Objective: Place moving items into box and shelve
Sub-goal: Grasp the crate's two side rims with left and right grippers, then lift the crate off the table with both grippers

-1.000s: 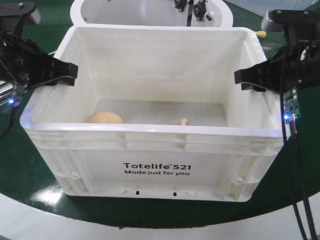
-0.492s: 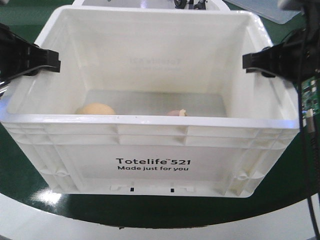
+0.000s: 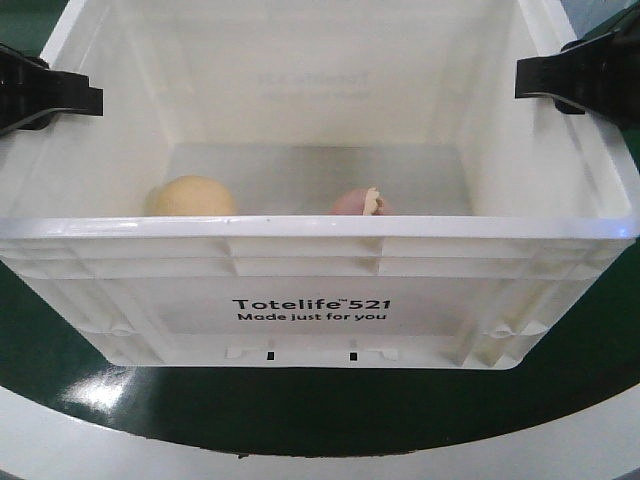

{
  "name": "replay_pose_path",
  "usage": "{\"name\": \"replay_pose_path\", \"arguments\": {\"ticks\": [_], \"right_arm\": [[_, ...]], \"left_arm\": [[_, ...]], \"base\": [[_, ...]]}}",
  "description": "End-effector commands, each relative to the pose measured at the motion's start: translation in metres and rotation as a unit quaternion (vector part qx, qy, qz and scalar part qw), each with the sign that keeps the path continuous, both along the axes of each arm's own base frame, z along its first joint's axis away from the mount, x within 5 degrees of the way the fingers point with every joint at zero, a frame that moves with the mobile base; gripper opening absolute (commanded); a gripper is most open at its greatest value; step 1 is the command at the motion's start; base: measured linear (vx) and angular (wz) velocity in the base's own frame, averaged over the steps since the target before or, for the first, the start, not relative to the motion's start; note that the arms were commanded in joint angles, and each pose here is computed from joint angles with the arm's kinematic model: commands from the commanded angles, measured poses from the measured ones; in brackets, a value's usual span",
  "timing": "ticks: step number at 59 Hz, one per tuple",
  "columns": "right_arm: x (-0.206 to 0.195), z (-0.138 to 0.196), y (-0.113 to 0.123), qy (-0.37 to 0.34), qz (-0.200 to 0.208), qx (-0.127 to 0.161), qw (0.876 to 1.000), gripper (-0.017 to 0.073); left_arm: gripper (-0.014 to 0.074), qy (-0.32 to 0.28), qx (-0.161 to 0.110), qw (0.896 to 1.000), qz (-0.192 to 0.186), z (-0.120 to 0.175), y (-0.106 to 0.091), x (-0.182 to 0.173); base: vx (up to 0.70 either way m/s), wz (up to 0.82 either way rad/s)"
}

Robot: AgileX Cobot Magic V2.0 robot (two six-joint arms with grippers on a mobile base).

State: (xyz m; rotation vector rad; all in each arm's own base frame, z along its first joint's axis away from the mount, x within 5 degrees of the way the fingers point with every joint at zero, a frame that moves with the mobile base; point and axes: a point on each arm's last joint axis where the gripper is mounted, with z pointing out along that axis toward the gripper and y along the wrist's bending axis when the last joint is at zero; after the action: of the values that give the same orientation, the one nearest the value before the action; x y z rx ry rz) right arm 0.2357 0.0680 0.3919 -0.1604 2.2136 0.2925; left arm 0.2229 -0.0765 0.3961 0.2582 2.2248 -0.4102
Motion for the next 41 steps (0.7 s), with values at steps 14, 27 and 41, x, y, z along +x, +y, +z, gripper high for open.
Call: {"name": "replay_pose_path", "arguments": {"ticks": [14, 27, 41], "right_arm": [[-0.0013, 0.0307, -0.0025, -0.091, -0.012, 0.030, 0.995, -0.0009], [-0.0013, 0.0307, -0.0025, -0.091, -0.012, 0.030, 0.995, -0.0009], [-0.0013, 0.0307, -0.0025, -0.091, -0.012, 0.030, 0.995, -0.0009]], "left_arm": [[-0.0006, -0.111, -0.054, 0.992, 0.004, 0.0376, -0.0010, -0.0077], [-0.0006, -0.109, -0.053, 0.993, 0.003, 0.0369, -0.0012, -0.0072], [-0.0006, -0.109, -0.053, 0.993, 0.003, 0.0369, -0.0012, -0.0072]], "base": [[0.00, 0.00], [0.00, 0.00], [0.00, 0.00]]}}
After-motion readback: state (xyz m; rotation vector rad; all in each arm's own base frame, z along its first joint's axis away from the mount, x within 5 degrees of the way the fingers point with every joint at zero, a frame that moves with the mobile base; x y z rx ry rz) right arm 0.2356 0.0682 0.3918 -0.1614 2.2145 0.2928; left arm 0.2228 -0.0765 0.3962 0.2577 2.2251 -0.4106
